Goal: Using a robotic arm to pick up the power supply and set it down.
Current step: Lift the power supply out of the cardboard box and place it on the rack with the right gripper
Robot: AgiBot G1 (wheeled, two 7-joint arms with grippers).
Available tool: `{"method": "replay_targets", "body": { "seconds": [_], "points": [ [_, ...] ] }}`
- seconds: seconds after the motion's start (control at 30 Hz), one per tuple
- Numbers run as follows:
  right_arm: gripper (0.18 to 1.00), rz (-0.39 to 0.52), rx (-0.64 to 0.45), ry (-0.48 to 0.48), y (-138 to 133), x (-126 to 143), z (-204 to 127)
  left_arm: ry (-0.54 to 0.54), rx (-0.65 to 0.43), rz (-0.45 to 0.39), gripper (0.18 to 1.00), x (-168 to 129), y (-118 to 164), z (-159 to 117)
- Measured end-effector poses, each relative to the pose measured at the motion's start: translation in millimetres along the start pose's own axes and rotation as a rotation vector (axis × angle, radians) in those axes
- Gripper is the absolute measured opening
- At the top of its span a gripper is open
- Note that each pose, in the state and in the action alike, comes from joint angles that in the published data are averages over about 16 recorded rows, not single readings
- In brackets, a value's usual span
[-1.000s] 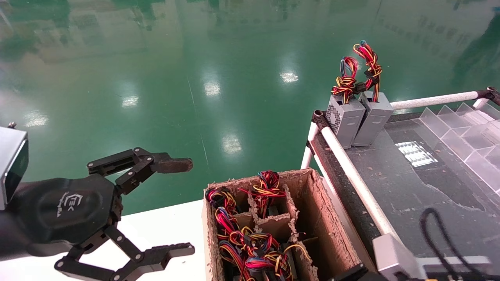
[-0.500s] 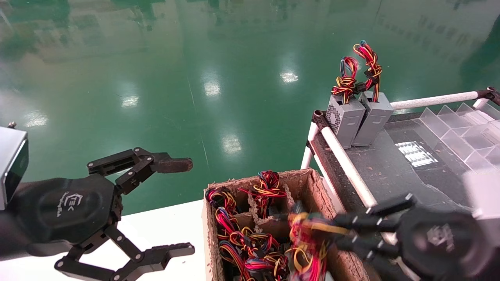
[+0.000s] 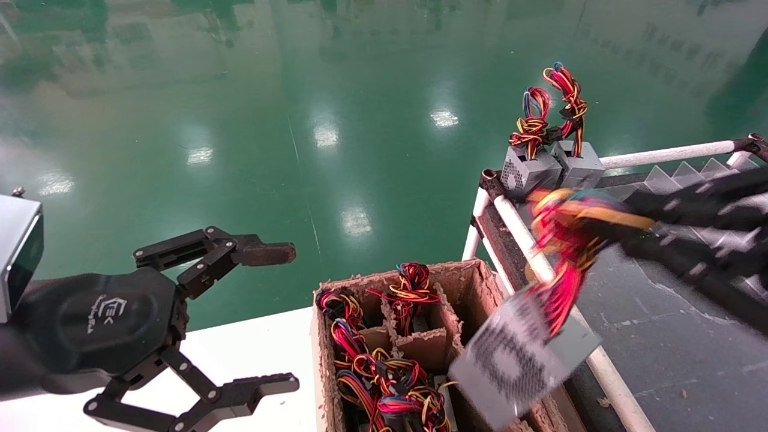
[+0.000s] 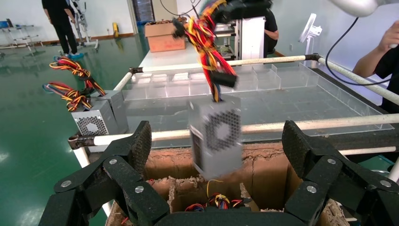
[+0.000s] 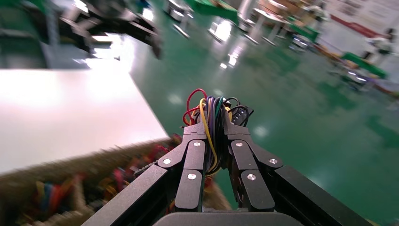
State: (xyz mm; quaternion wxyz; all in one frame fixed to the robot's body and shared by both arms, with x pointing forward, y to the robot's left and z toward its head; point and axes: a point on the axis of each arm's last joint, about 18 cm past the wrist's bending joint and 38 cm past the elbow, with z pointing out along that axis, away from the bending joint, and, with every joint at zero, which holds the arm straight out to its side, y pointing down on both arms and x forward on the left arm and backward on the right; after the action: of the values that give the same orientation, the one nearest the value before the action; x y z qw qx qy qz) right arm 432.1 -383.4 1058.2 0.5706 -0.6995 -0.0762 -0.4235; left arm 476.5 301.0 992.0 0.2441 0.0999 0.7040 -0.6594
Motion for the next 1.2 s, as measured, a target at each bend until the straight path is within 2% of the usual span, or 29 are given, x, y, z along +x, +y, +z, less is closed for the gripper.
{"method": "replay_targets", "body": {
  "seconds": [0.33, 0.7, 1.0, 1.2],
  "points": [
    [0.236, -0.077, -0.130, 0.216, -7, 37, -56, 0.000, 0.000, 0.000, 1.001, 0, 0, 0],
    [0.236, -0.055, -0.259, 0.414, 31, 68, -113, 0.000, 0.000, 0.000, 1.001, 0, 0, 0],
    [0.236, 0.002, -0.281, 0.529, 73, 89, -126, 0.000, 0.000, 0.000, 1.001, 0, 0, 0],
    [0.236, 0.033, -0.274, 0.568, 87, 101, -121, 0.000, 0.000, 0.000, 1.001, 0, 0, 0]
  ]
}}
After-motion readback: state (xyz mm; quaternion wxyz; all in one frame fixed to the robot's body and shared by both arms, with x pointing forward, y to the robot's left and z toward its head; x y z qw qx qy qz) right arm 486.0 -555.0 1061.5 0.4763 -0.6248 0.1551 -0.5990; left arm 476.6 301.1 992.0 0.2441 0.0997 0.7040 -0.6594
